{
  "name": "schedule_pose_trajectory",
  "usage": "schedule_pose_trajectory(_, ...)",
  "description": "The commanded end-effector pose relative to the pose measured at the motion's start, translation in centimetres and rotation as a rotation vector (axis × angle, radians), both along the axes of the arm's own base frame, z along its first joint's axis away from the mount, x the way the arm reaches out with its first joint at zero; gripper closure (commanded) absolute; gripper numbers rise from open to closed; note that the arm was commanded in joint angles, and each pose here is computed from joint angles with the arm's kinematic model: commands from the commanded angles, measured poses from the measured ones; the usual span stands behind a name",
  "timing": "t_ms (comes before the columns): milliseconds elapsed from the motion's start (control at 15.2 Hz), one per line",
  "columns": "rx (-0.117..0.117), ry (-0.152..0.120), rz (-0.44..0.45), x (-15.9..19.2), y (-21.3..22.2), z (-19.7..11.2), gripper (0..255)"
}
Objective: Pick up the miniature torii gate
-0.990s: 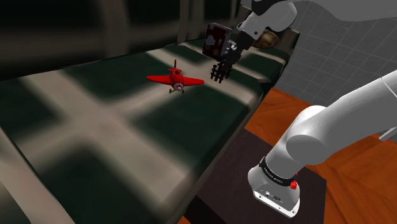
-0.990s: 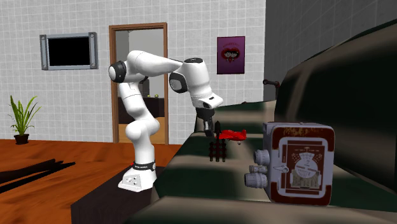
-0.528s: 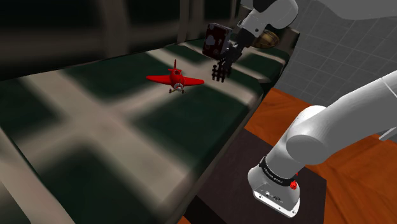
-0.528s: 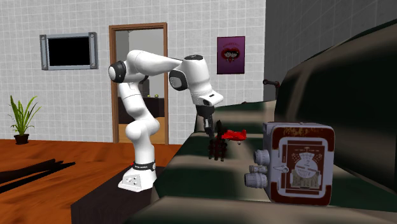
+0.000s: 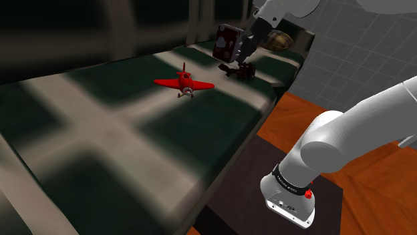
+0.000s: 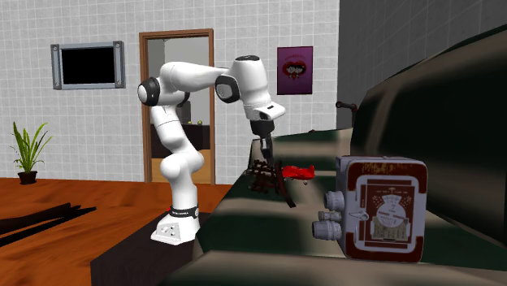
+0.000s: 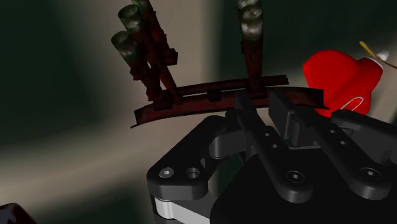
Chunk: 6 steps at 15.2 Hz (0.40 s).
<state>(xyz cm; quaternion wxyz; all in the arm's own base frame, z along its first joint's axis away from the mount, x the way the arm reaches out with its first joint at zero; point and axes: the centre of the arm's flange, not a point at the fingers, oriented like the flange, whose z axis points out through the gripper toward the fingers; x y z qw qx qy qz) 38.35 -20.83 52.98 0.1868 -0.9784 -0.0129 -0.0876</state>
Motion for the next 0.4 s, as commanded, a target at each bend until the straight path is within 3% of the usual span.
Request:
schedule_pose_trajectory(0, 0.0, 0.0, 0.0, 0.0, 0.0, 1.0, 255)
schedule_pose_trajectory(330, 0.0, 0.0, 0.0, 0.0, 0.0, 2.7, 255)
